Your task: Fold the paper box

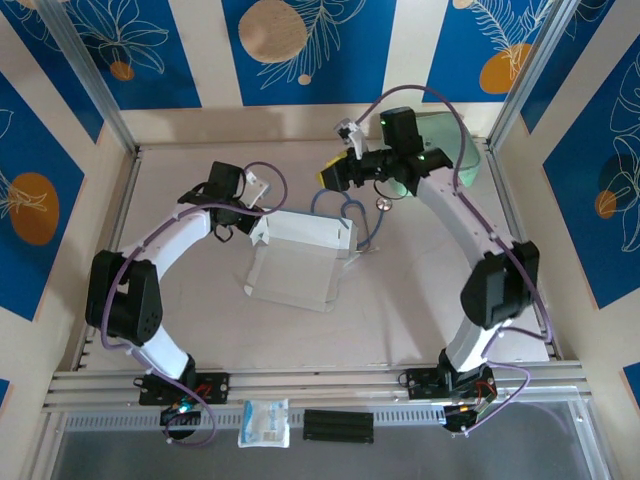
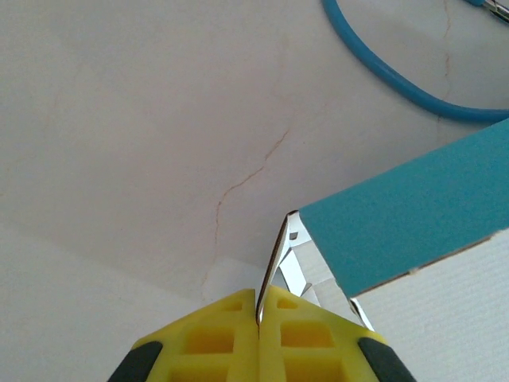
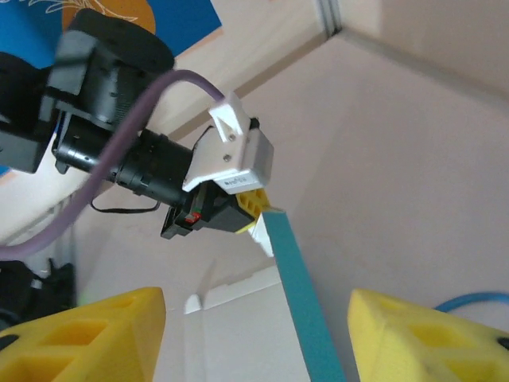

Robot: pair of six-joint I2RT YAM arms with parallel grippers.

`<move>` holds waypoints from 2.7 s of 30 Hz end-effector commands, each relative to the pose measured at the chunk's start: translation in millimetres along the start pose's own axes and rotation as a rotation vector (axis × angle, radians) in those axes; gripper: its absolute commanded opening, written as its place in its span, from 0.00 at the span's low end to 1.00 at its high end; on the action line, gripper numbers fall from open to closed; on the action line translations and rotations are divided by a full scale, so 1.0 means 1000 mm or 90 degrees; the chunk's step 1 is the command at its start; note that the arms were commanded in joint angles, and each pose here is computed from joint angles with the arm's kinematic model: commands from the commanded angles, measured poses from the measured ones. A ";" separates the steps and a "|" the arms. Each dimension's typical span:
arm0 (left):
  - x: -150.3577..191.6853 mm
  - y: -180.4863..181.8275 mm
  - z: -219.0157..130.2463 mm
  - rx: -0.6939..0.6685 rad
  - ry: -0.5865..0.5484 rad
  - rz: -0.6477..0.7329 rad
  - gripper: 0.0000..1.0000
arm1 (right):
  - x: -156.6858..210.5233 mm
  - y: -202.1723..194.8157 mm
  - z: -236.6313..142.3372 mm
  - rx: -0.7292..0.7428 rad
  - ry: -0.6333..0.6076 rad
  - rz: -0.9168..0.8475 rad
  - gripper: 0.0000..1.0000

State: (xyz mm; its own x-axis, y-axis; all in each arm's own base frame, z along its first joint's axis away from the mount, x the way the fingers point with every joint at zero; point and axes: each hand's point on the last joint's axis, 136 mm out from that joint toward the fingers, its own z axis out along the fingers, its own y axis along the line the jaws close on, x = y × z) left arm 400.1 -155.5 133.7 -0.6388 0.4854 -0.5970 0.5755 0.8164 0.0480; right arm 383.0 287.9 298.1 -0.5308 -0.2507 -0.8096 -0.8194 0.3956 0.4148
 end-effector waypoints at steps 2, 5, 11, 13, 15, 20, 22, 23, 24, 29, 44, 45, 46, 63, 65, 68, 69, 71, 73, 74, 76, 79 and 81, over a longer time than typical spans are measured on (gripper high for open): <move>0.001 -0.006 -0.004 -0.004 -0.002 0.032 0.00 | 0.036 0.021 0.034 -0.092 0.113 0.123 0.61; 0.001 -0.006 -0.004 -0.008 0.001 0.034 0.00 | 0.054 0.021 0.060 -0.096 0.165 0.110 0.61; 0.000 -0.008 -0.005 -0.005 -0.005 0.037 0.00 | 0.082 0.010 0.089 -0.069 0.220 0.082 0.56; -0.001 -0.008 -0.005 -0.005 -0.005 0.038 0.00 | 0.092 0.007 0.094 -0.054 0.240 0.057 0.55; 0.000 -0.009 -0.005 -0.003 -0.005 0.038 0.00 | 0.098 0.008 0.098 -0.060 0.251 0.048 0.52; -0.001 -0.010 -0.002 0.002 -0.004 0.038 0.00 | 0.097 0.015 0.102 -0.100 0.238 0.071 0.48; 0.001 -0.010 0.001 0.002 0.000 0.037 0.00 | 0.093 0.010 0.102 -0.099 0.225 0.083 0.45; 0.001 -0.010 0.002 0.004 0.002 0.035 0.00 | 0.090 0.006 0.100 -0.087 0.222 0.091 0.44; 0.000 -0.010 0.003 0.004 0.004 0.035 0.00 | 0.088 0.005 0.098 -0.078 0.219 0.093 0.43; 0.004 -0.013 0.004 0.004 0.010 0.040 0.00 | 0.057 0.016 0.081 -0.052 0.174 0.065 0.44; 0.003 -0.012 0.004 -0.001 0.011 0.048 0.00 | 0.079 -0.031 0.087 0.021 0.203 0.117 0.47; 0.003 -0.012 0.005 -0.001 0.011 0.047 0.00 | 0.082 -0.029 0.089 0.015 0.207 0.117 0.47; 0.003 -0.012 0.005 0.000 0.012 0.047 0.00 | 0.084 -0.029 0.092 0.010 0.211 0.119 0.47; 0.005 -0.014 0.004 0.001 0.014 0.042 0.00 | 0.110 -0.027 0.112 0.009 0.268 0.104 0.44; 0.004 -0.015 0.003 0.002 0.010 0.039 0.00 | 0.112 -0.027 0.114 0.014 0.273 0.094 0.42; 0.003 -0.015 0.001 0.003 0.009 0.034 0.00 | 0.117 -0.030 0.116 0.033 0.286 0.064 0.39; 0.004 -0.014 0.001 0.002 0.013 0.031 0.00 | 0.118 -0.029 0.117 0.040 0.292 0.049 0.38; 0.004 -0.014 0.001 0.002 0.016 0.023 0.00 | 0.123 -0.030 0.119 0.057 0.307 0.021 0.36; 0.004 -0.016 0.000 0.005 0.016 0.014 0.00 | 0.128 -0.032 0.120 0.080 0.322 -0.016 0.33; 0.004 -0.015 0.000 0.006 0.016 0.009 0.00 | 0.131 -0.034 0.121 0.092 0.330 -0.033 0.32; 0.003 -0.016 0.000 0.009 0.017 -0.002 0.00 | 0.134 -0.037 0.123 0.118 0.337 -0.071 0.32; 0.003 -0.016 0.000 0.007 0.020 -0.023 0.05 | 0.134 -0.039 0.124 0.147 0.336 -0.122 0.30; 0.003 -0.015 -0.003 0.006 0.019 -0.037 0.06 | 0.133 -0.040 0.124 0.162 0.336 -0.146 0.28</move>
State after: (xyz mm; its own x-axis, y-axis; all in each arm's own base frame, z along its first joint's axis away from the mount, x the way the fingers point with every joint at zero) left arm 394.7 -156.9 130.3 -0.6675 0.4702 -0.5773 0.5460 0.8363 0.0498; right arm 375.2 354.8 144.6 -0.4719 -0.6674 -0.5761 -0.8695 0.4606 0.1787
